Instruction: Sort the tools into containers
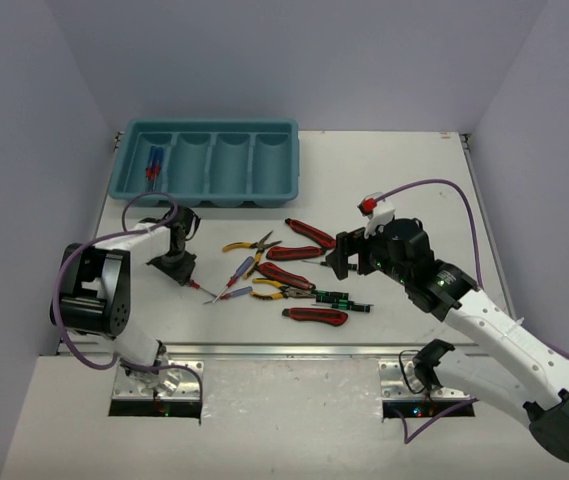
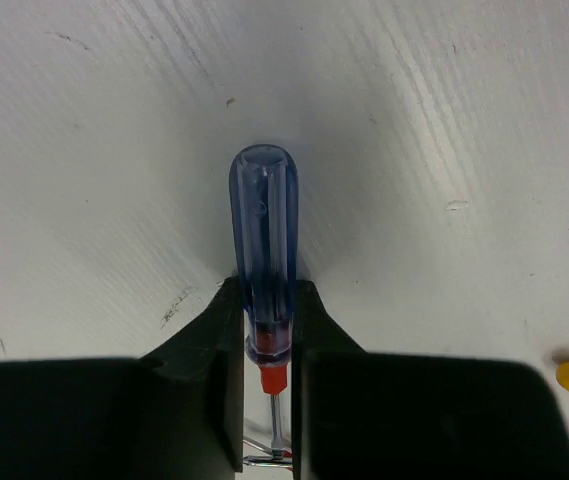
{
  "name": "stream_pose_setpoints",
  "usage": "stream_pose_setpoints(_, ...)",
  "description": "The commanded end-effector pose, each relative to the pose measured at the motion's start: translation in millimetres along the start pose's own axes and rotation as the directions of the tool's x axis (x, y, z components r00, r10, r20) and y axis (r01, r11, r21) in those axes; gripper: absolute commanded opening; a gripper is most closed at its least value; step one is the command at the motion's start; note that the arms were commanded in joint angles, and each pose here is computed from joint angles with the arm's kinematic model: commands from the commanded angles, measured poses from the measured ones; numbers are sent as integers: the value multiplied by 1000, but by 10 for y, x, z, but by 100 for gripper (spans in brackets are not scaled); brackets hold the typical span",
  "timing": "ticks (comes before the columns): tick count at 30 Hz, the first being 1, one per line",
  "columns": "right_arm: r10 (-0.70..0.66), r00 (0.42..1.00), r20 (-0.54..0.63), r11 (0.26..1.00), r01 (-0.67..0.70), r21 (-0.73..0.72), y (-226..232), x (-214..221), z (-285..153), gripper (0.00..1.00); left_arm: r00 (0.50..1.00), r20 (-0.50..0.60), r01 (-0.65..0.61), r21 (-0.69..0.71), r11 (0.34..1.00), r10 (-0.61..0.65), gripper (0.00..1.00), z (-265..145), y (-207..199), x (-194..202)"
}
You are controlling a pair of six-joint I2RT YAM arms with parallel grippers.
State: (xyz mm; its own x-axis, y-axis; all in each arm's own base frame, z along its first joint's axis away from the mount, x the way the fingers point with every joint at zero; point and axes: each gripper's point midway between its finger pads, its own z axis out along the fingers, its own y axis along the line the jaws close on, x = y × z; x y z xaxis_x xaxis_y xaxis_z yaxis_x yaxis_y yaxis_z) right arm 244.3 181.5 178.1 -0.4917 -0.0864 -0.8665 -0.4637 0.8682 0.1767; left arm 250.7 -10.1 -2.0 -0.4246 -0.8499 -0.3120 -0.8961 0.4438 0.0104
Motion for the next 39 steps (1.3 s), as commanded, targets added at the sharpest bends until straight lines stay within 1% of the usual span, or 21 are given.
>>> stream_pose_setpoints(1, -11, 999, 38, 1000, 11, 18, -30, -82, 44, 99, 1000, 1, 5, -43, 999, -5, 0, 53, 202, 81)
stream_pose_setpoints(6, -10, 999, 34, 1000, 10, 15, -27, -68, 63, 99, 990, 109, 75, 135, 988, -91, 0, -385, -37, -254)
stream_pose_setpoints(10, -13, 999, 32, 1000, 12, 16, -29, -61, 71, 99, 965, 222, 83, 250, 965, -140, 0, -851, -153, -605)
stream_pose_setpoints(12, -13, 1000, 29, 1000, 13, 19, -34, -54, 80, 99, 939, 323, 3, 328, 945, -115, 0, -1142, -239, -837)
stream_pose_setpoints(15, -14, 999, 32, 1000, 13, 18, -32, -70, 82, 99, 867, 494, -184, 431, 883, -60, 0, -1611, -379, -1135)
stream_pose_setpoints(17, -15, 999, 29, 1000, 14, 15, -27, -60, 83, 99, 826, 558, -225, 464, 857, -85, 0, -1840, -461, -1295)
stream_pose_setpoints(20, -16, 999, 32, 1000, 15, 14, -24, -66, 86, 99, 761, 639, -229, 420, 878, -107, 0, -2078, -511, -1597)
stream_pose_setpoints(21, -15, 999, 32, 1000, 15, 10, -19, -62, 84, 99, 724, 688, -291, 382, 877, -59, 0, -2189, -619, -1719)
stream_pose_setpoints(22, -15, 999, 31, 1000, 15, 7, -15, -58, 85, 99, 679, 731, -327, 388, 862, -72, 0, -2347, -755, -1852)
stream_pose_setpoints(24, -17, 999, 34, 1000, 17, 1, -4, -62, 78, 99, 558, 829, -446, 257, 858, 41, 0, -2447, -933, -2076)
stream_pose_setpoints(25, -16, 999, 37, 1000, 16, 0, -4, -69, 69, 99, 493, 868, -457, 200, 866, 60, 0, -2512, -999, -2223)
stream_pose_setpoints(26, -16, 999, 42, 1000, 17, -2, 1, -74, 58, 99, 439, 898, -427, 179, 886, 30, 0, -2594, -1011, -2456)
stream_pose_setpoints(28, -15, 998, 55, 1000, 15, -8, 9, -92, 27, 99, 364, 924, -476, 75, 876, 118, 0, -2534, -1167, -2717)
stream_pose_setpoints(30, -14, 998, 63, 1000, 15, -14, 20, -106, 15, 99, 300, 949, -468, 60, 882, 95, 0, -2597, -1224, -3018)
stream_pose_setpoints(31, -13, 997, 72, 1000, 15, -21, 33, -126, 0, 99, 219, 961, -499, -39, 865, 169, 0, -2629, -1376, -3190)
stream_pose_setpoints(32, -13, 997, 72, 1000, 15, -21, 32, -122, -1, 99, 225, 952, -514, -65, 855, 208, 0, -2453, -1479, -3191)
stream_pose_setpoints(33, -12, 997, 78, 1000, 14, -20, 28, -134, -11, 99, 166, 955, -542, -121, 831, 248, 0, -2457, -1658, -3285)
stream_pose_setpoints(34, -13, 997, 78, 1000, 15, -18, 24, -131, -12, 99, 152, 945, -563, -158, 812, 289, 0, -2268, -1806, -3310)
stream_pose_setpoints(35, -15, 997, 78, 1000, 16, -16, 20, -126, -11, 99, 145, 934, -580, -186, 793, 325, 0, -2061, -1933, -3322)
stream_pose_setpoints(37, -16, 997, 77, 1000, 17, -13, 15, -125, -4, 99, 131, 929, -609, -199, 767, 345, 0, -1859, -2111, -3394)
stream_pose_setpoints(39, -17, 997, 73, 1000, 18, -11, 10, -112, 7, 99, 142, 925, -660, -177, 730, 352, 4, -1694, -2273, -3403)
